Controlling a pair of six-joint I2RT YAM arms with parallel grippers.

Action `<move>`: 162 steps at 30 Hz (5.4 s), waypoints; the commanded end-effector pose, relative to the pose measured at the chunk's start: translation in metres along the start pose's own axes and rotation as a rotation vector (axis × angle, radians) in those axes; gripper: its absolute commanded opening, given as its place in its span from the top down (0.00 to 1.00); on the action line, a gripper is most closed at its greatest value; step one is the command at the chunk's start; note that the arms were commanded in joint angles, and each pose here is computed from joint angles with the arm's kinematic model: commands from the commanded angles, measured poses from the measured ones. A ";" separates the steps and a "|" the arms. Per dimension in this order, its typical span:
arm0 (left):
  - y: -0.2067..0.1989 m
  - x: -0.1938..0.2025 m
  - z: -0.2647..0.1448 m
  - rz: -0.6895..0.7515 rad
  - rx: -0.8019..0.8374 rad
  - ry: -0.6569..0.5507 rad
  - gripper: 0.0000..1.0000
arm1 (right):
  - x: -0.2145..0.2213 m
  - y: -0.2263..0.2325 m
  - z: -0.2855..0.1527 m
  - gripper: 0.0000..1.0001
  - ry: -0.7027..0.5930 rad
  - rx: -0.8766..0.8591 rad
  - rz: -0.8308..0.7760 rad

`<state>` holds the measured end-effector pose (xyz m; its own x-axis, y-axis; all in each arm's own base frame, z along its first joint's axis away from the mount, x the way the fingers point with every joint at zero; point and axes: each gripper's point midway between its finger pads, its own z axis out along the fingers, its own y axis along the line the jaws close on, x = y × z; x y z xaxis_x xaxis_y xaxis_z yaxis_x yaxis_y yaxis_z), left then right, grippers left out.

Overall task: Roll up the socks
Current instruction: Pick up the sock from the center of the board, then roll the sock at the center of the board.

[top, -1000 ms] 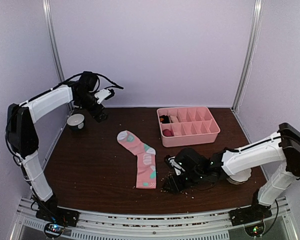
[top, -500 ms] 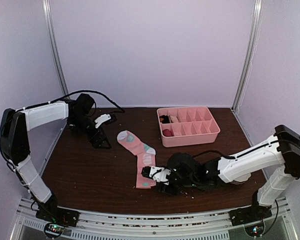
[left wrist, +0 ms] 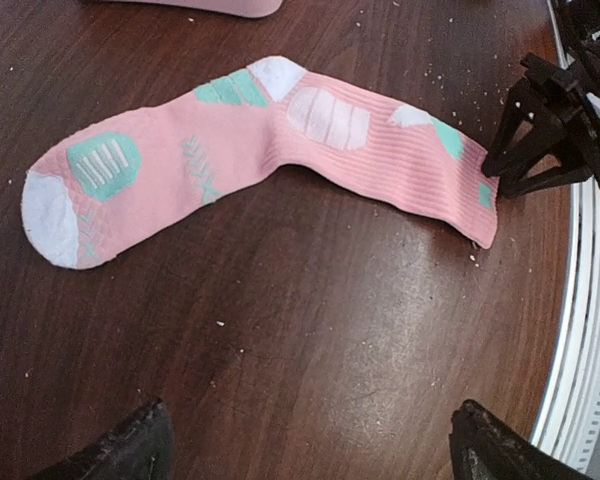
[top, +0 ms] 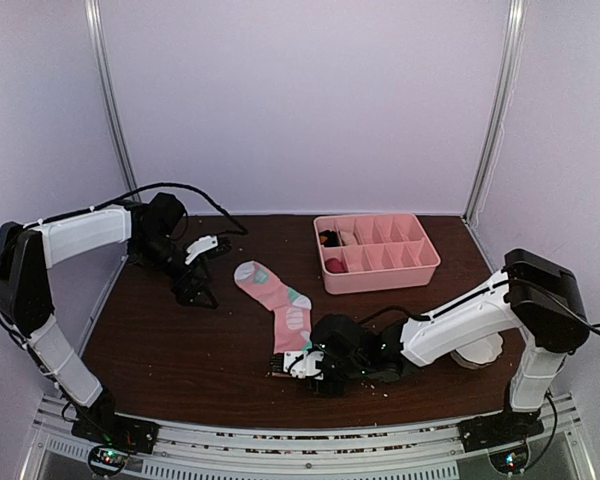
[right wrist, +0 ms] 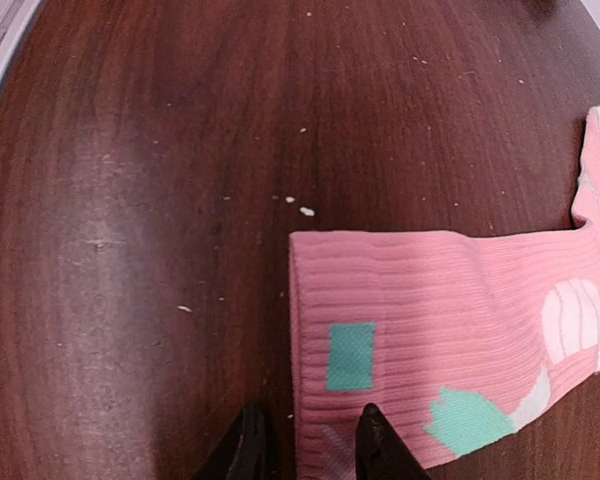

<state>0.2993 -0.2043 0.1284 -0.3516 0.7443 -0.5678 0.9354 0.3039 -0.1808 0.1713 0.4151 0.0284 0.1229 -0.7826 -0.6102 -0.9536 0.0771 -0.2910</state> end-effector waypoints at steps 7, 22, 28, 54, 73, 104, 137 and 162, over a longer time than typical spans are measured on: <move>-0.027 -0.006 -0.013 0.135 0.042 -0.069 0.02 | 0.005 -0.002 0.009 0.92 0.020 -0.088 0.139; -0.095 0.008 0.051 0.497 0.106 0.074 0.06 | -0.027 -0.026 0.021 1.00 -0.074 -0.444 0.791; -0.100 -0.002 0.080 0.615 0.065 0.068 0.25 | -0.026 -0.040 0.028 1.00 -0.102 -0.488 1.012; -0.079 -0.022 0.124 0.779 -0.106 0.200 0.47 | -0.015 -0.061 0.031 1.00 -0.059 -0.625 1.390; -0.085 -0.001 0.150 0.634 0.005 0.288 0.60 | -0.029 -0.068 0.024 1.00 -0.104 -0.672 1.453; -0.092 -0.012 0.130 0.261 0.342 0.273 1.00 | 0.031 -0.129 -0.063 0.00 -0.108 0.071 0.988; -0.104 -0.027 0.110 0.069 0.614 0.254 0.93 | -0.045 -0.072 -0.051 0.40 -0.371 0.064 0.301; -0.099 -0.026 0.107 0.084 0.592 0.258 0.79 | -0.064 -0.061 -0.014 0.89 -0.281 -0.110 0.237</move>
<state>0.2151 -0.3148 0.0728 -0.2032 0.9033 -0.3778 0.7884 -0.0779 -0.6102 0.2197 0.4452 0.0940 -0.0236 -0.5595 -0.8285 -0.9828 0.1647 -0.0832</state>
